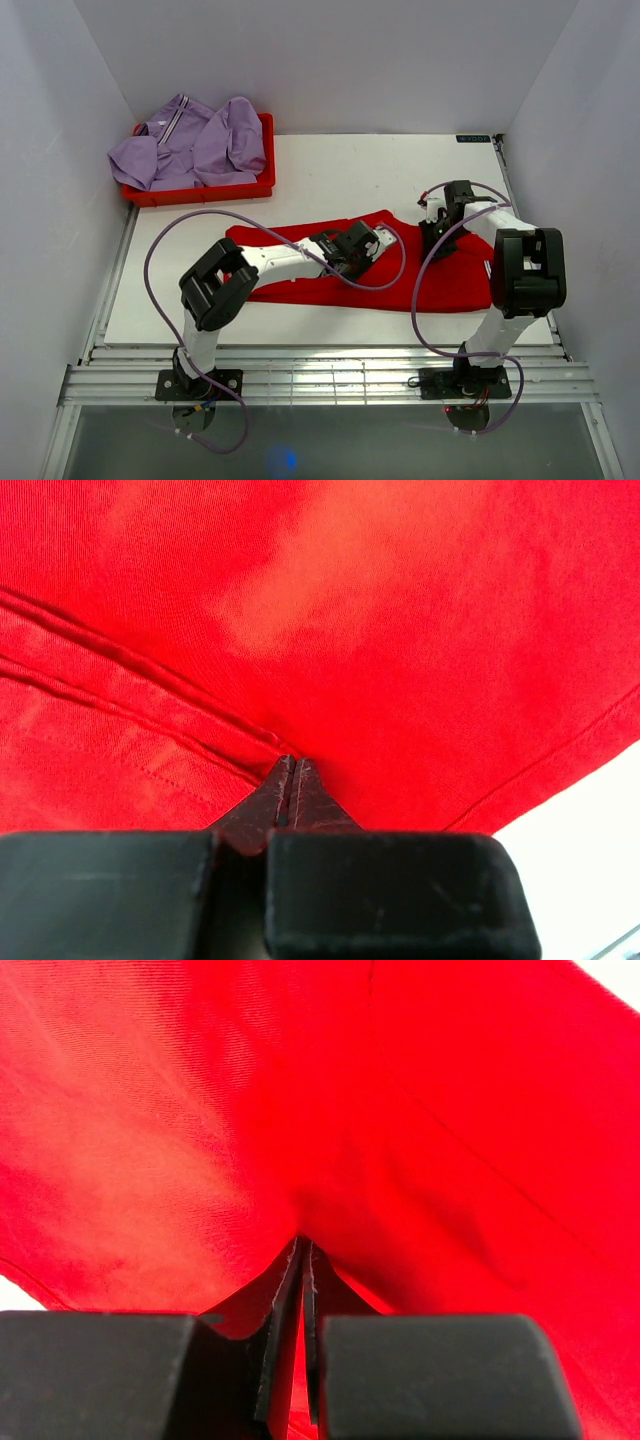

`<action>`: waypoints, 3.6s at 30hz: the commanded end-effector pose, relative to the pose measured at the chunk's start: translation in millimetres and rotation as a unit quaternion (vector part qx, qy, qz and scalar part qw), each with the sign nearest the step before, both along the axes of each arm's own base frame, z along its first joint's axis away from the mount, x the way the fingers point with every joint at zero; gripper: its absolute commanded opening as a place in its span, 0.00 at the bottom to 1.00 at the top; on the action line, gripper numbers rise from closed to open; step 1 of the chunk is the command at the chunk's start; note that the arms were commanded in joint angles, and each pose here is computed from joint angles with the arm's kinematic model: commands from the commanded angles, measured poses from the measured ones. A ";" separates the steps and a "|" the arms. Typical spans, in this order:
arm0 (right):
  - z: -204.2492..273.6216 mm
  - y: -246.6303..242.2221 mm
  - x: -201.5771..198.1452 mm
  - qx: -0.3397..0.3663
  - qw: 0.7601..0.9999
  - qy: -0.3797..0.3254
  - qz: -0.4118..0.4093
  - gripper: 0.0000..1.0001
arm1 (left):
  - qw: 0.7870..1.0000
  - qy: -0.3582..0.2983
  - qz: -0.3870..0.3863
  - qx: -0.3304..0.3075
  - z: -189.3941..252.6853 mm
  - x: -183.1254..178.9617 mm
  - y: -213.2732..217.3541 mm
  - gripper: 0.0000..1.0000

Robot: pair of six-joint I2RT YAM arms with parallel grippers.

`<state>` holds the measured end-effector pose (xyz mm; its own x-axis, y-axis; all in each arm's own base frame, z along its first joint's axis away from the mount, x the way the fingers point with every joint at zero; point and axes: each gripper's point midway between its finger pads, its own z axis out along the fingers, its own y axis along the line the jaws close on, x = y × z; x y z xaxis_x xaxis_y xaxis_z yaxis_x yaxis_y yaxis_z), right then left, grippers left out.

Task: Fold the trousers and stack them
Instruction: Fold the trousers

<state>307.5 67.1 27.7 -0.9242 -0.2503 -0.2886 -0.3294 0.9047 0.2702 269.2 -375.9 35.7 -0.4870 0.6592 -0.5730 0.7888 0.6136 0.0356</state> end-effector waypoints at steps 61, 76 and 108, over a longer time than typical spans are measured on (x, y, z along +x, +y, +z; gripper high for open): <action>70.6 -166.2 -53.9 -0.008 0.995 -0.054 -0.082 0.57 | 0.869 0.206 0.287 -0.347 80.4 27.7 331.9 0.78; 51.3 -183.3 -61.5 -0.030 0.995 -0.027 -0.090 0.57 | 0.849 0.265 0.320 -0.326 2.3 35.0 343.7 0.67; 78.4 -130.7 -45.7 0.149 0.976 -0.084 -0.133 0.59 | 0.861 0.148 0.328 -0.358 130.1 39.5 418.1 0.00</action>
<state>252.0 -92.9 87.8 -0.9143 0.0440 -0.4025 -0.1366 0.9023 0.4089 314.3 50.9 125.2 -0.8451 -0.3311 -0.4197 0.0808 0.6969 -0.7126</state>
